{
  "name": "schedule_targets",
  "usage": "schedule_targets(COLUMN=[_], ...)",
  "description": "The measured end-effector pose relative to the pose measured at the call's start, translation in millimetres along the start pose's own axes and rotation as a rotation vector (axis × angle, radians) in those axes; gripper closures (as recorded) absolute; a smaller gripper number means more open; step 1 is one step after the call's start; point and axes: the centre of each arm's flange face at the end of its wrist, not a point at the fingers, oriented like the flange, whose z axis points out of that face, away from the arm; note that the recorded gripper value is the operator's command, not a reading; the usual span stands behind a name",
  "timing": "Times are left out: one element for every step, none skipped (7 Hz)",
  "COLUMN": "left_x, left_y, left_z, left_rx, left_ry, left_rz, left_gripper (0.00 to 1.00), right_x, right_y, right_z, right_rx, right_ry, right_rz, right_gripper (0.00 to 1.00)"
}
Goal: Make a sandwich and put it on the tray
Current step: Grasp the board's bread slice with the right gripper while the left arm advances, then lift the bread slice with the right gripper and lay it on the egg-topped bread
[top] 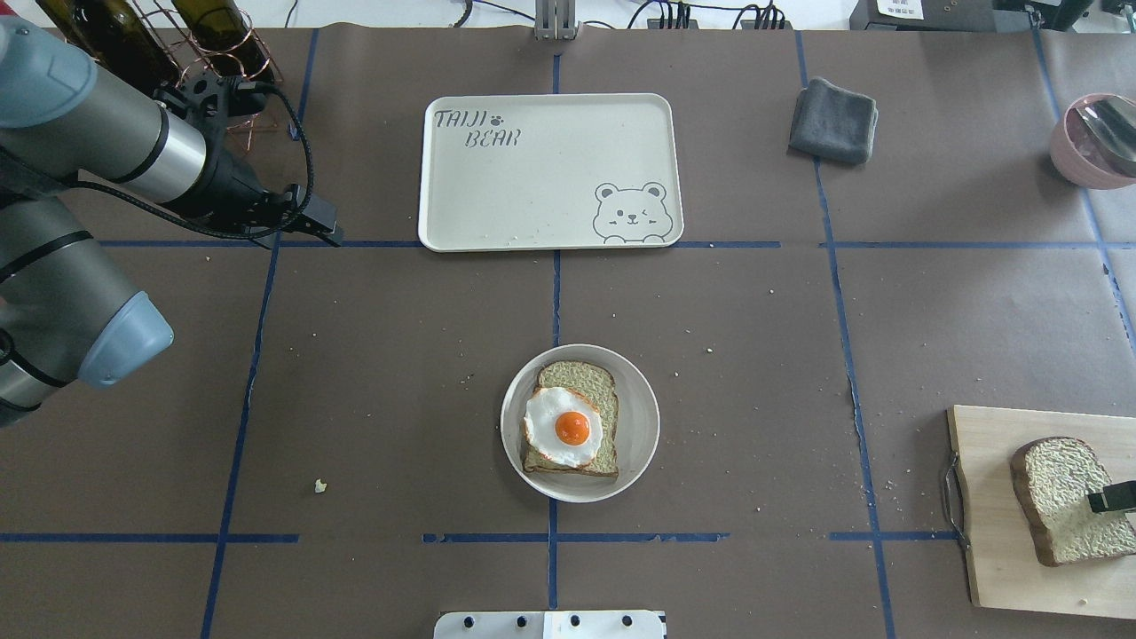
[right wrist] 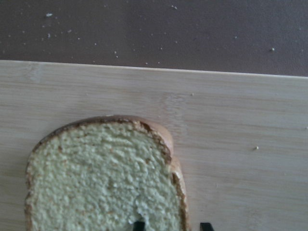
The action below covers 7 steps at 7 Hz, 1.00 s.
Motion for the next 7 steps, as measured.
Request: schedule_targets(left_x=[0.1, 0.4, 0.7, 0.7, 0.8, 0.5, -0.4], left_y=[-0.1, -0.2, -0.3, -0.3, -0.4, -0.5, -0.7], left_z=[0.0, -0.1, -0.2, -0.2, -0.2, -0.4, -0.7], left_rx=[0.0, 0.0, 0.001, 0.001, 0.001, 0.002, 0.003], left_ry=[0.0, 0.001, 0.001, 0.001, 0.001, 0.0, -0.001], left_rz=[0.001, 0.002, 0.003, 0.003, 0.003, 0.003, 0.002], left_gripper=[0.0, 0.0, 0.0, 0.0, 0.0, 0.0, 0.0], right_x=[0.2, 1.0, 2.1, 2.9, 3.4, 3.7, 3.8], right_y=[0.1, 0.3, 0.6, 0.7, 0.8, 0.9, 1.0], right_z=[0.2, 0.6, 1.2, 1.6, 1.9, 2.1, 2.1], right_rx=[-0.001, -0.002, -0.003, -0.004, -0.004, -0.005, -0.005], right_ry=[0.0, 0.001, 0.003, 0.005, 0.005, 0.006, 0.006], right_rz=[-0.001, 0.0, 0.001, 0.002, 0.003, 0.003, 0.003], right_gripper=[0.54, 0.54, 0.54, 0.57, 0.8, 1.0, 1.0])
